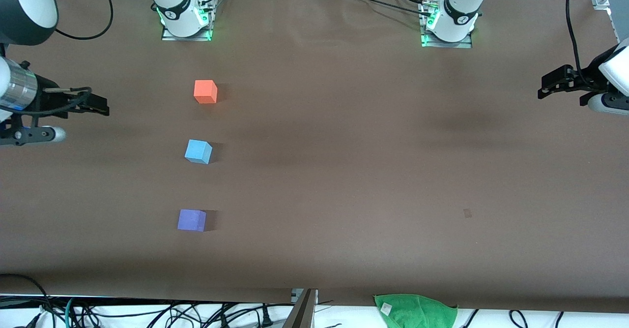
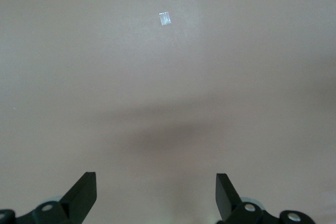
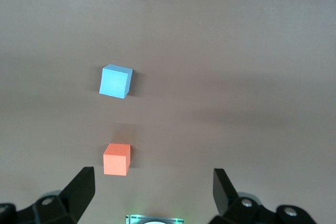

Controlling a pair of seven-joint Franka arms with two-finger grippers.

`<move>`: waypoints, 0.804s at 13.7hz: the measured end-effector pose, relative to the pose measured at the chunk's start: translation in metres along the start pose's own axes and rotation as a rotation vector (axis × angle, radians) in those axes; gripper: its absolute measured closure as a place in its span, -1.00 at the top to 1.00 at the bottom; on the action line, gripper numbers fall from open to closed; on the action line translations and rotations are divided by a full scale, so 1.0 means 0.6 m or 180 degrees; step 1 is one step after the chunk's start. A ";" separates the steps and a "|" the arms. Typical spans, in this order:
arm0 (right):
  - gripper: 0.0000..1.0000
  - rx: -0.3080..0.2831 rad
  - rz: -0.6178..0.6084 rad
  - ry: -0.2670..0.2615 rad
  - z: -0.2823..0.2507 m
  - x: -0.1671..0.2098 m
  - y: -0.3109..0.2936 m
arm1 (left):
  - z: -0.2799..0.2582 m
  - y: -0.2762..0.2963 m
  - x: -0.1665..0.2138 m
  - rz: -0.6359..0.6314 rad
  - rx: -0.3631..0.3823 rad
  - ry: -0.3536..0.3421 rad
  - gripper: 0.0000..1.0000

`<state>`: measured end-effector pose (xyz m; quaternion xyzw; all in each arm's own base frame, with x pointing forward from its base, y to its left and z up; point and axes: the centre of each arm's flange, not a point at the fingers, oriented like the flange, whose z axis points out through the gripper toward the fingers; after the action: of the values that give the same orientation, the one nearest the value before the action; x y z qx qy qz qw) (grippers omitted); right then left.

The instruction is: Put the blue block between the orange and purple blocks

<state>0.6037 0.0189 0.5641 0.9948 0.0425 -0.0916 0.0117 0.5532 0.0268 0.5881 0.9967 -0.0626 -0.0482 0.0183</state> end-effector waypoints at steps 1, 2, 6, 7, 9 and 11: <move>0.99 -0.0014 0.0000 0.0028 -0.009 -0.008 0.004 | 0.000 0.000 0.000 0.0000 0.0000 0.0001 1.00; 0.99 -0.0012 0.0003 0.0077 -0.024 -0.019 0.009 | 0.000 0.000 0.000 0.0000 0.0000 0.0001 1.00; 0.99 0.0031 0.0083 0.0295 -0.086 -0.080 0.039 | -0.001 0.000 0.000 0.0000 0.0001 0.0004 1.00; 0.99 0.0041 0.0100 0.0303 -0.088 -0.092 0.045 | -0.001 0.000 0.000 0.0000 0.0001 0.0003 1.00; 0.99 0.0055 0.0088 0.0265 -0.078 -0.104 0.043 | -0.001 0.000 0.000 0.0000 0.0000 0.0003 1.00; 0.99 0.0042 0.0042 0.0242 -0.069 -0.105 0.030 | -0.001 0.000 0.000 0.0000 0.0001 0.0003 1.00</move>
<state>0.5510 -0.0030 0.6164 0.9979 0.0358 -0.0540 0.0041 0.5534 0.0268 0.5885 0.9967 -0.0626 -0.0477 0.0183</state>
